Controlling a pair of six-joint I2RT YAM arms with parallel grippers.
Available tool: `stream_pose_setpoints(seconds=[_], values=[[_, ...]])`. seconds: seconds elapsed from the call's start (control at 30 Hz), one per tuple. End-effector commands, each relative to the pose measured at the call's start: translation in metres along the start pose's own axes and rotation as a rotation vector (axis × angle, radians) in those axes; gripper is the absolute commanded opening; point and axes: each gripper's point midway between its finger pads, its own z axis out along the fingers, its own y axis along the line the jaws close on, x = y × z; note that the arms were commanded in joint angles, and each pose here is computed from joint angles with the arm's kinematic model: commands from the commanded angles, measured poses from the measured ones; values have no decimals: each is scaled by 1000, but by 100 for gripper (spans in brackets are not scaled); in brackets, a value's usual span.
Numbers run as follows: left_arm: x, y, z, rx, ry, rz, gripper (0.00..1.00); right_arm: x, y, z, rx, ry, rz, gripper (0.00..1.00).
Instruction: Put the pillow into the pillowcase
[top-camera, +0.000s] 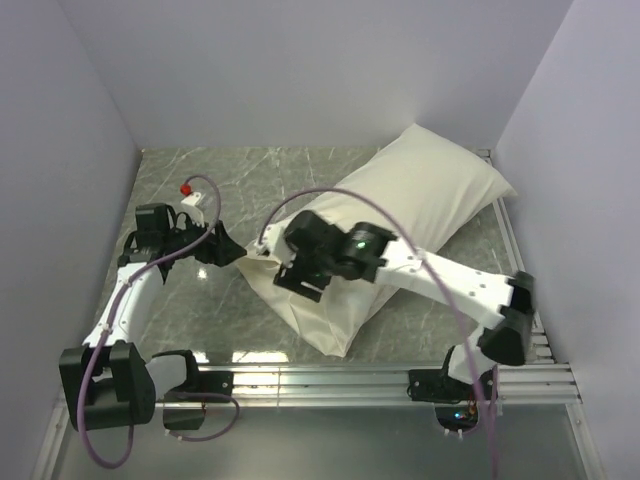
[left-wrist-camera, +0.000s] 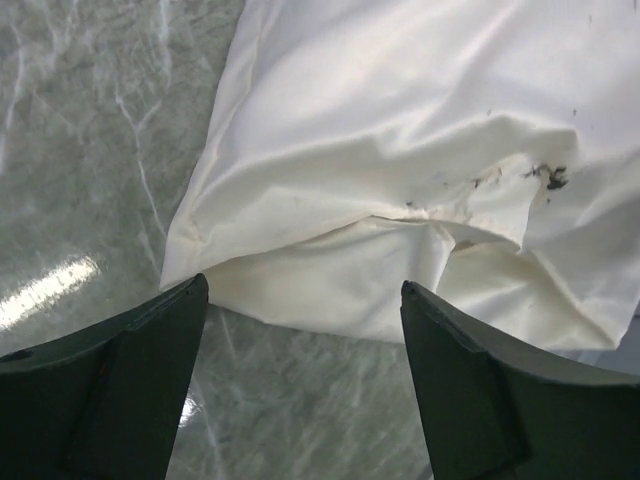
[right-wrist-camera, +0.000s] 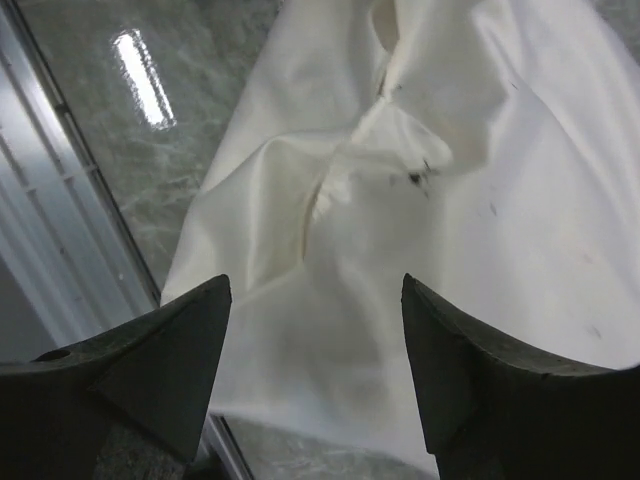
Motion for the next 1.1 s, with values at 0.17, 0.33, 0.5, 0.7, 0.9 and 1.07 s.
stream_pose_setpoints(seconds=[0.17,0.33,0.5,0.7,0.9,1.07], values=[[-1,7,-9,-42,-60,-234,93,-23,-30,74,288,52,-36,73],[11,16,-5,-68,-48,-335,91,6,-32,114,340,178,-120,47],[12,14,2,-30,-45,-434,85,-17,-23,73,257,108,-75,3],[39,6,16,65,18,-617,76,-46,-19,34,161,-8,-36,0],[38,3,21,68,3,-626,80,-41,-23,56,171,30,2,55],[42,5,20,46,7,-625,85,-29,-18,85,194,79,-53,66]])
